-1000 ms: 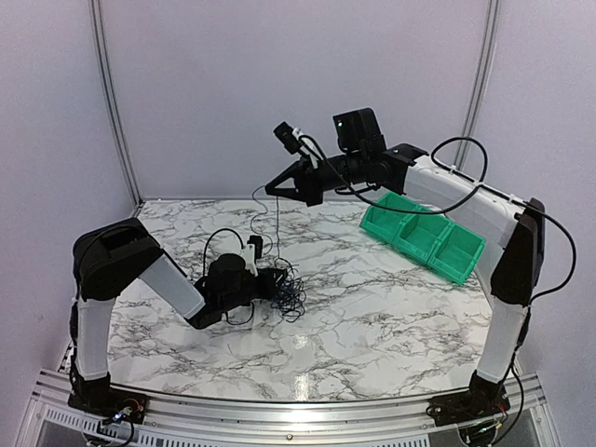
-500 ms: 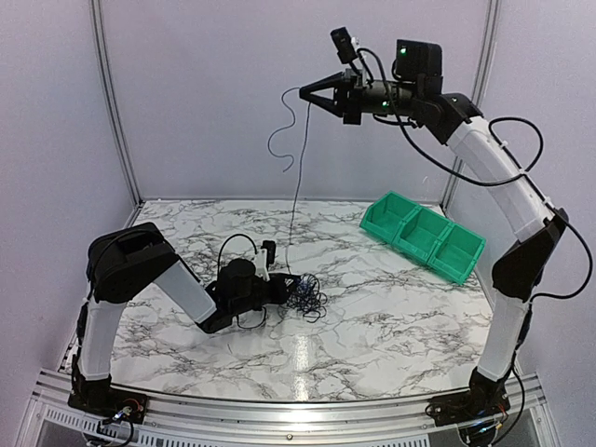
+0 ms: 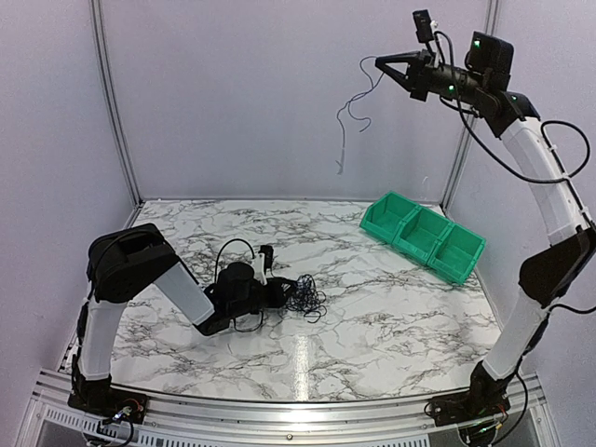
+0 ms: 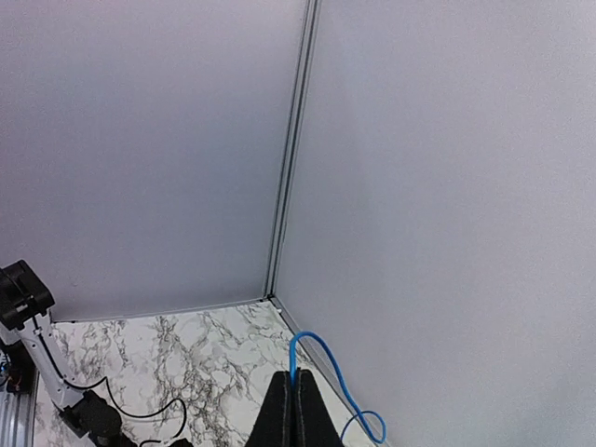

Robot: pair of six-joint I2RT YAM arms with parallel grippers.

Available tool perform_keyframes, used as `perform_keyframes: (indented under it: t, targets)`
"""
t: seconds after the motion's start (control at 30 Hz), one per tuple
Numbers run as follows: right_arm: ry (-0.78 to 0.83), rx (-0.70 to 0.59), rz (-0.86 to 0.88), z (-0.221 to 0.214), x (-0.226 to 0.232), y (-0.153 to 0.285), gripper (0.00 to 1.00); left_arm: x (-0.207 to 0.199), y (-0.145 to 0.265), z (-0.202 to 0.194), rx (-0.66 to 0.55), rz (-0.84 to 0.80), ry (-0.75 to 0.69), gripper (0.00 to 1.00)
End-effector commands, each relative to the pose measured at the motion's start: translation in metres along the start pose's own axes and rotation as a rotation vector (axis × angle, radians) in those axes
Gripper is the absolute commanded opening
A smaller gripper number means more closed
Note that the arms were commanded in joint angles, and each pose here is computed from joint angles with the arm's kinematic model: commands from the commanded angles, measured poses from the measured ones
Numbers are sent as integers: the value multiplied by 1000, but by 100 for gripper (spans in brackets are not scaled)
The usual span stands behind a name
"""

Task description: Untangle the cables

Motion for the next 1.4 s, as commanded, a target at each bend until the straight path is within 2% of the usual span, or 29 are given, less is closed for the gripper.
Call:
perform_keyframes:
  t: [0.0,0.17,0.47,0.67,0.73,0.8,0.9,1.07,1.23,1.37]
  targets:
    - [-23,-9,-70,-6,-13,18,0,-2,15,4,3,19,-30,8]
    - [-100,33,-168,-48,-42,40,0,-11,33,17,39,29,-118,33]
    - [-137,79,-344,-99,-65,83,0,-23,85,49,61,85,-266,54]
    - [-133,93,-396,-121,-78,84,0,-38,108,84,71,125,-355,59]
    - [-127,88,-412,-123,-87,82,0,-36,114,102,46,199,-289,60]
    - [-117,89,-434,-125,-97,79,0,-44,118,118,25,194,-236,61]
    - [-89,101,-468,-131,-112,75,0,-61,121,144,29,169,-236,61]
    - [-61,133,-539,-149,-140,71,0,-81,115,177,72,168,-346,61]
    - [-55,146,-598,-165,-164,72,0,-75,102,178,105,192,-411,61]
    - [-59,153,-645,-174,-187,71,0,-58,98,170,125,204,-375,61]
Point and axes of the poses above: each gripper's point midway between its finger pads, its own y axis back along the fingers, its own x axis along the line the jaws close on, z = x × y, the point moved 4 cm from there along y, back along the fingers, and after that the axes turned 12 degrees about -y, right-handed, at the moved point
